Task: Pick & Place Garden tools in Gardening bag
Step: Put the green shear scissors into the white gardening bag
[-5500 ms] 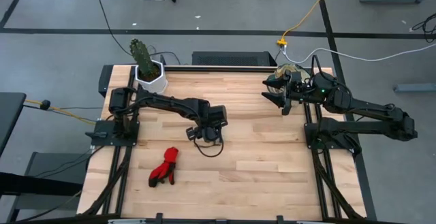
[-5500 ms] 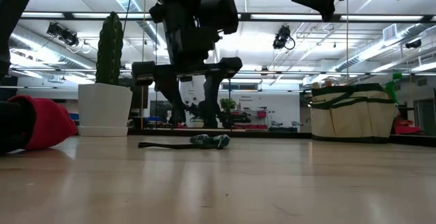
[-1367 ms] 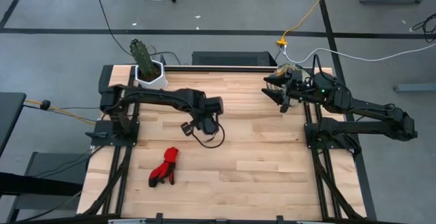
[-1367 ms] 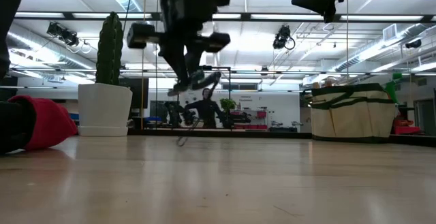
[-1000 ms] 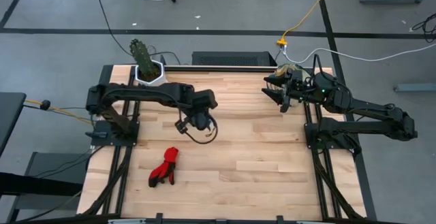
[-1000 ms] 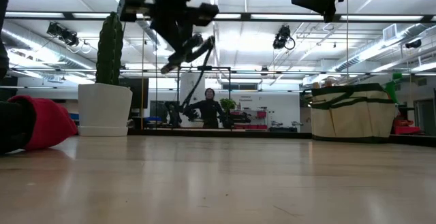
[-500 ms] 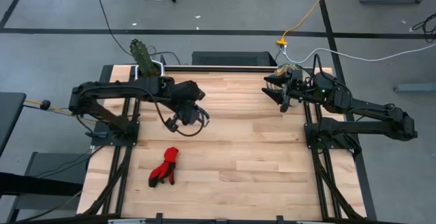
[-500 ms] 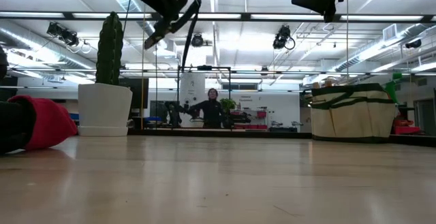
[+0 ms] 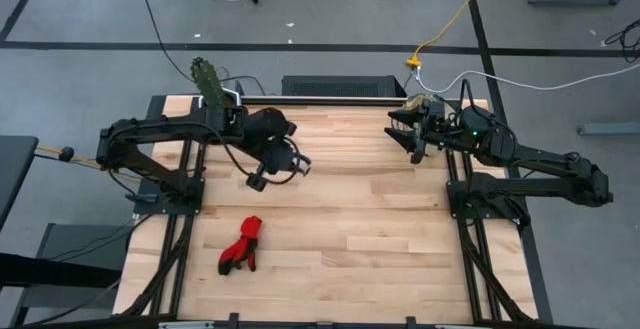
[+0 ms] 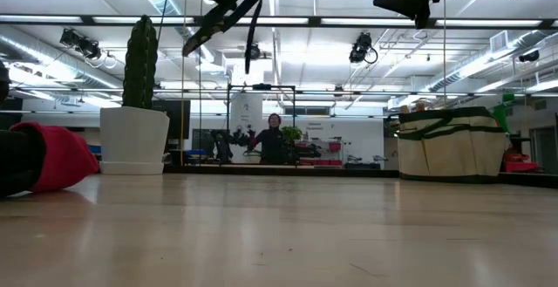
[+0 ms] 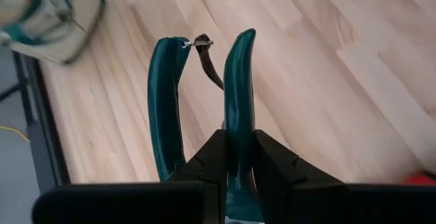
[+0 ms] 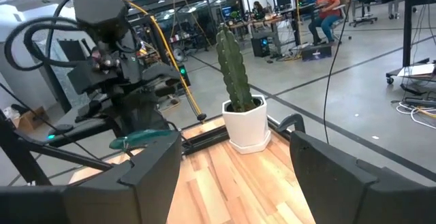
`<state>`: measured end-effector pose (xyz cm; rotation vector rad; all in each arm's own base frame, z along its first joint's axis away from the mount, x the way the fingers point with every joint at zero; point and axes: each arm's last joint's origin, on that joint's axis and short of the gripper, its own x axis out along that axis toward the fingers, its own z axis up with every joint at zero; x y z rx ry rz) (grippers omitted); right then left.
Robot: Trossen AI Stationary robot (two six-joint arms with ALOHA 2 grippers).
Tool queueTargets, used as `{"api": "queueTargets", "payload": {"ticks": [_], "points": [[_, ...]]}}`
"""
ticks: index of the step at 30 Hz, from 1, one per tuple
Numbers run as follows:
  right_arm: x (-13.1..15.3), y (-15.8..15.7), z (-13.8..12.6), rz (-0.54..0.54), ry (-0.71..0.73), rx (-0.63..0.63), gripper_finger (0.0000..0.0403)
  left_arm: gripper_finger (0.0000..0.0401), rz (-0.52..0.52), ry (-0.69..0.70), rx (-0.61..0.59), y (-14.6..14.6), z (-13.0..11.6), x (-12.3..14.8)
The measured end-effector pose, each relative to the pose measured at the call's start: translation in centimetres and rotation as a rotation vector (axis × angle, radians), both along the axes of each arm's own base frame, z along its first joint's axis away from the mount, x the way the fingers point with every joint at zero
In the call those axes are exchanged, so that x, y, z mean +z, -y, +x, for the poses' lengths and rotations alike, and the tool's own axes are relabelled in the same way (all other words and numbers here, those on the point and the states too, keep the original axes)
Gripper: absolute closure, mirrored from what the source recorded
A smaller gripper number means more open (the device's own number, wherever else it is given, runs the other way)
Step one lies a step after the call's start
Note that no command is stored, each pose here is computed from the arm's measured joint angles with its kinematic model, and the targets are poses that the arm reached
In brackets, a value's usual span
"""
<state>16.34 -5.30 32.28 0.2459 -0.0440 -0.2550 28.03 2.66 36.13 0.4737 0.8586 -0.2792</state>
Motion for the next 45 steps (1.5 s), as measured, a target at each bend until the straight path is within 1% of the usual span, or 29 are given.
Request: {"api": "queueTargets", "payload": {"ticks": [5,14,20,28,34,37,41,45], "points": [[0.0,0.0,0.0,0.000,0.000,0.000,0.0127,0.0348,-0.024,0.132,0.026,-0.5,0.9,0.9],[0.3,0.0,0.0,-0.009,0.025,0.000,0.0127,0.0348,-0.094,0.346,0.147,-1.9,2.0,2.5],[0.3,0.1,0.0,-0.033,0.023,-0.026,0.0127,0.0348,-0.135,0.478,0.206,-2.8,2.5,3.6],[0.4,0.1,0.0,-0.089,0.019,-0.040,0.0127,0.0348,-0.214,0.598,0.186,-3.5,2.8,4.8],[1.1,0.2,-0.1,-0.142,0.073,-0.070,0.0127,0.0348,-0.261,0.700,0.132,-3.5,3.0,5.8],[1.3,0.1,-0.2,-0.152,0.100,-0.072,0.0127,0.0348,-0.297,0.749,0.121,-3.4,3.0,6.4],[1.4,0.1,-0.2,-0.152,0.103,-0.072,0.0127,0.0348,-0.325,0.794,0.122,-3.4,3.1,6.8],[1.4,0.1,-0.2,-0.149,0.104,-0.068,0.0127,0.0348,-0.339,0.799,0.142,-3.5,3.1,6.9]]}}
